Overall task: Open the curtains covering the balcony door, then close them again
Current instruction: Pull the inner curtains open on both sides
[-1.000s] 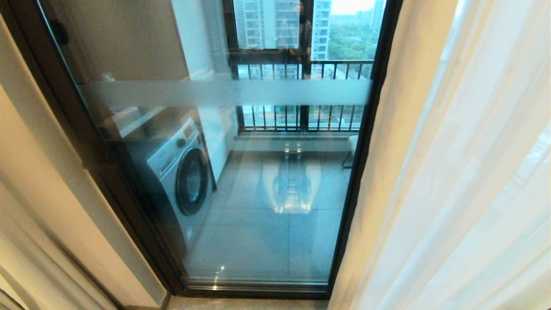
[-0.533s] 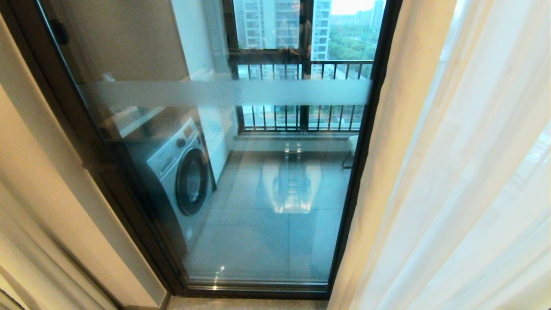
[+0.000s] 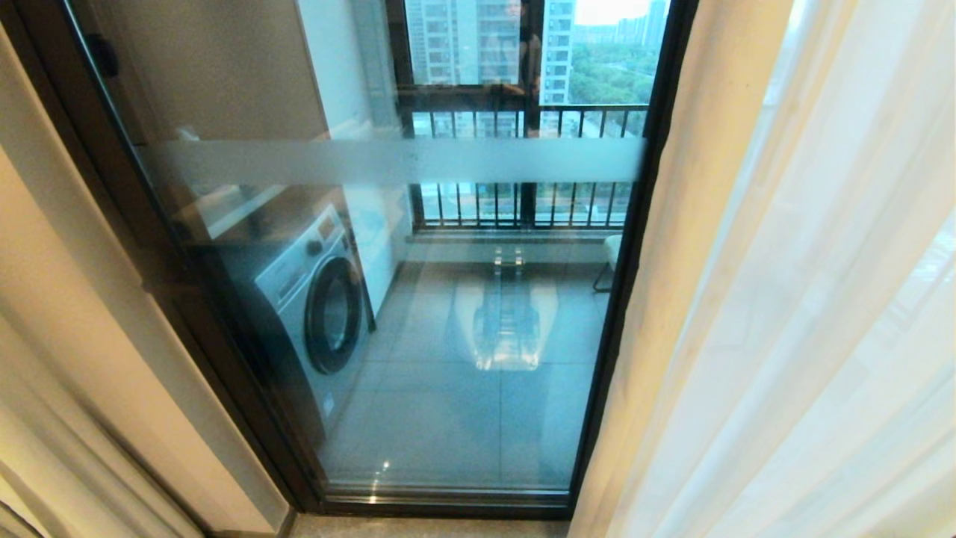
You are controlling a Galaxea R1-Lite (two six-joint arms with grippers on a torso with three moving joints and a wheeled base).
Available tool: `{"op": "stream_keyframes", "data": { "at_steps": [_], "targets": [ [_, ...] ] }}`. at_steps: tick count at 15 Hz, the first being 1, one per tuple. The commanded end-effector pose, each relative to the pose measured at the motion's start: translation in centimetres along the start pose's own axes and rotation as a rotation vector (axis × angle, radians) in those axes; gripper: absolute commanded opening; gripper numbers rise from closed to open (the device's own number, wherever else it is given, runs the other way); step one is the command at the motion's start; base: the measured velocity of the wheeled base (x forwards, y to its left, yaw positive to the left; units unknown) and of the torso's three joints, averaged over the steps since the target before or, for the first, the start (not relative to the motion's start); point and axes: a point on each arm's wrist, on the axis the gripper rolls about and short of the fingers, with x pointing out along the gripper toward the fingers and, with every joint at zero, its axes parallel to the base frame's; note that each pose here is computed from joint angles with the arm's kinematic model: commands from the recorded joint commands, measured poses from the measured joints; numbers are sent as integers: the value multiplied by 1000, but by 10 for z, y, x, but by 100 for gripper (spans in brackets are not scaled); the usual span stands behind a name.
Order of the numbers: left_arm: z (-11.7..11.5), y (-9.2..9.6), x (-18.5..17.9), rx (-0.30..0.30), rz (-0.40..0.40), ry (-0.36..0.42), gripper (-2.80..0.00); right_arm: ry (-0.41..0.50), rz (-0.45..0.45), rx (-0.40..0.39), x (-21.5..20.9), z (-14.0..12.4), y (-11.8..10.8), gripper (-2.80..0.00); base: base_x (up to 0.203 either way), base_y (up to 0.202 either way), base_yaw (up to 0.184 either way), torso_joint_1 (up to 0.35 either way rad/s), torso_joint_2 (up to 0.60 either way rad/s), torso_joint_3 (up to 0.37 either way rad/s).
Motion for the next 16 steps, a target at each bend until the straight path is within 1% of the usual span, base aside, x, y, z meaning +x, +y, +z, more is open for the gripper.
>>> {"op": "stream_keyframes", "data": {
  "at_steps": [1, 4, 5, 6, 8, 12, 16],
  "targets": [
    [0, 0, 0, 0, 0, -1, -280, 72, 20, 39, 34, 7, -20, -280, 0, 0, 0, 0, 0, 0],
    [0, 0, 0, 0, 1, -1, -280, 85, 32, 51, 56, 13, -33, -280, 0, 0, 0, 0, 0, 0],
    [0, 0, 0, 0, 0, -1, -280, 86, 46, 53, 61, 15, -34, -9, 0, 0, 0, 0, 0, 0],
    [0, 0, 0, 0, 0, -1, -280, 86, 61, 54, 64, 16, -35, 0, 0, 0, 0, 0, 0, 0],
    [0, 0, 0, 0, 0, -1, -280, 89, 102, 56, 75, 16, -36, 0, 0, 0, 0, 0, 0, 0],
    [0, 0, 0, 0, 0, -1, -280, 58, 123, 40, 99, 21, -44, 0, 0, 0, 0, 0, 0, 0],
    [0, 0, 0, 0, 0, -1, -280, 59, 143, 41, 119, 28, -51, 0, 0, 0, 0, 0, 0, 0]
  ]
}}
